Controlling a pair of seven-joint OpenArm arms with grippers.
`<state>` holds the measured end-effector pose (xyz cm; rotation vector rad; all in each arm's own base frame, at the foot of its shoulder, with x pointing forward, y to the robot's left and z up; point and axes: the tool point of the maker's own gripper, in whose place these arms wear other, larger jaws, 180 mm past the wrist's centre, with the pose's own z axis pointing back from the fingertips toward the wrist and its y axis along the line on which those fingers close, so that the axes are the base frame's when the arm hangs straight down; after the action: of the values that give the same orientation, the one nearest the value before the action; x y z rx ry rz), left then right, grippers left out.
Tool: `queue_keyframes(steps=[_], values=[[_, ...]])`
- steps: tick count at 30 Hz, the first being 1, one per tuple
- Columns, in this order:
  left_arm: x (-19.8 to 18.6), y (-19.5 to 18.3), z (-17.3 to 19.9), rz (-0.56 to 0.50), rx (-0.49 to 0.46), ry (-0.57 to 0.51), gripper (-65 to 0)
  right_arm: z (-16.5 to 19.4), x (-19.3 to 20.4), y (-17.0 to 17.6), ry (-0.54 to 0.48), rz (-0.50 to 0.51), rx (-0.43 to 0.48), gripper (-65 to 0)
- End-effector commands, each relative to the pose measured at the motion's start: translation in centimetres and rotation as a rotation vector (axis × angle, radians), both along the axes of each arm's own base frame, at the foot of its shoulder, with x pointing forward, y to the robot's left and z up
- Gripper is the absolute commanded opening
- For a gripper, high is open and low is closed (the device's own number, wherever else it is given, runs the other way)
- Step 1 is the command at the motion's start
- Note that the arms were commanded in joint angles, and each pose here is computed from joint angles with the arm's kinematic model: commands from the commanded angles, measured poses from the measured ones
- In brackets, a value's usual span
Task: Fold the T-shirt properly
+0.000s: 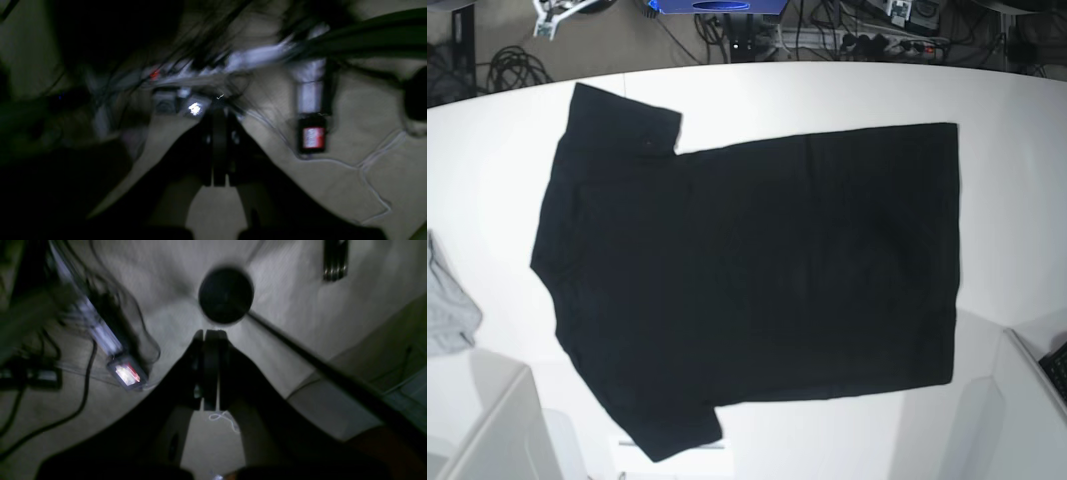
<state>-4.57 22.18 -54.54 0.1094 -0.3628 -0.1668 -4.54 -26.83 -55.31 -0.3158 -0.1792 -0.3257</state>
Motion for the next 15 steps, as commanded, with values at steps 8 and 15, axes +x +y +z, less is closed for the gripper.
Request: queue_keyframes(steps=[8, 15], values=[[3.5, 1.0, 6.5, 0.063, -0.03, -0.182, -65.0, 8.1, 4.5, -4.5, -0.16, -0.05, -0.162, -65.0], [7.9, 0.9, 12.7, 0.032, -0.04, -0.351, -65.0, 14.8, 11.3, -5.3, -0.377, -0.024, -0.253, -65.0]])
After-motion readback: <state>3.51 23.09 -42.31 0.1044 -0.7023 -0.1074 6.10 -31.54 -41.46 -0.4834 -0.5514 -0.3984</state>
